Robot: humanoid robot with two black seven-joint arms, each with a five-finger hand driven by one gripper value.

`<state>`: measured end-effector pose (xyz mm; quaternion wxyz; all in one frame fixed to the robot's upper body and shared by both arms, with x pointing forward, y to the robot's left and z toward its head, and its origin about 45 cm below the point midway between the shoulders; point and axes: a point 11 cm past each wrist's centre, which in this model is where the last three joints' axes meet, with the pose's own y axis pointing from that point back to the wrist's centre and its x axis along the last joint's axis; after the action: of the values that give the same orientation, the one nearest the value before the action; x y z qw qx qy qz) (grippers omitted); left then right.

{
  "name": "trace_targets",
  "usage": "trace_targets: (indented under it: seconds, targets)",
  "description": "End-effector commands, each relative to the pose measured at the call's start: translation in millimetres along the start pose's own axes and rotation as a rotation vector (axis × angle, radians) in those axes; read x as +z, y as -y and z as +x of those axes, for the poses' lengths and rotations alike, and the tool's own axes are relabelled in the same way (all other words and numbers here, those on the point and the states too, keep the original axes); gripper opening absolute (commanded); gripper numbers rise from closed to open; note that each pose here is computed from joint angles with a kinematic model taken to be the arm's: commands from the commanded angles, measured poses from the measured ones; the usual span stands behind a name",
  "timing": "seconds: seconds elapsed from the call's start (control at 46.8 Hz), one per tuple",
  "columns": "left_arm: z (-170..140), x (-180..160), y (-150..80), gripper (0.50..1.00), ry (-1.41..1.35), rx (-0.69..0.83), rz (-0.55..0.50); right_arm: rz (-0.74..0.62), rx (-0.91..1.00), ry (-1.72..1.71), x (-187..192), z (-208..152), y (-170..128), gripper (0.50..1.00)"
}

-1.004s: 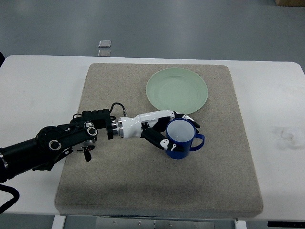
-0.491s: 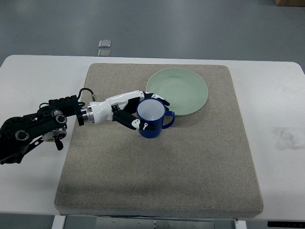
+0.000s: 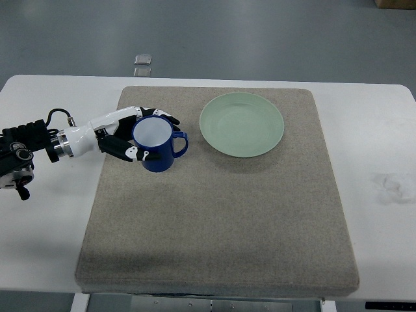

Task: Place cup left of plate with left hand
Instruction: 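Slide the blue mug with the left hand away from the plate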

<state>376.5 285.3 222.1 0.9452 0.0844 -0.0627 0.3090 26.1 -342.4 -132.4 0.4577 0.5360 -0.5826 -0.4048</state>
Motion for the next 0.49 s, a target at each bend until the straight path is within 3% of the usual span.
trace_targets:
  seconds: [0.0,0.47]
  targets:
    - [8,-8,-9,0.752,-0.003,0.034,0.026,0.000,0.000,0.000,0,0,0,0.932]
    - [30,-36,-37,0.754,-0.049,0.154,0.094,0.000,0.000,0.000,0,0,0,0.932]
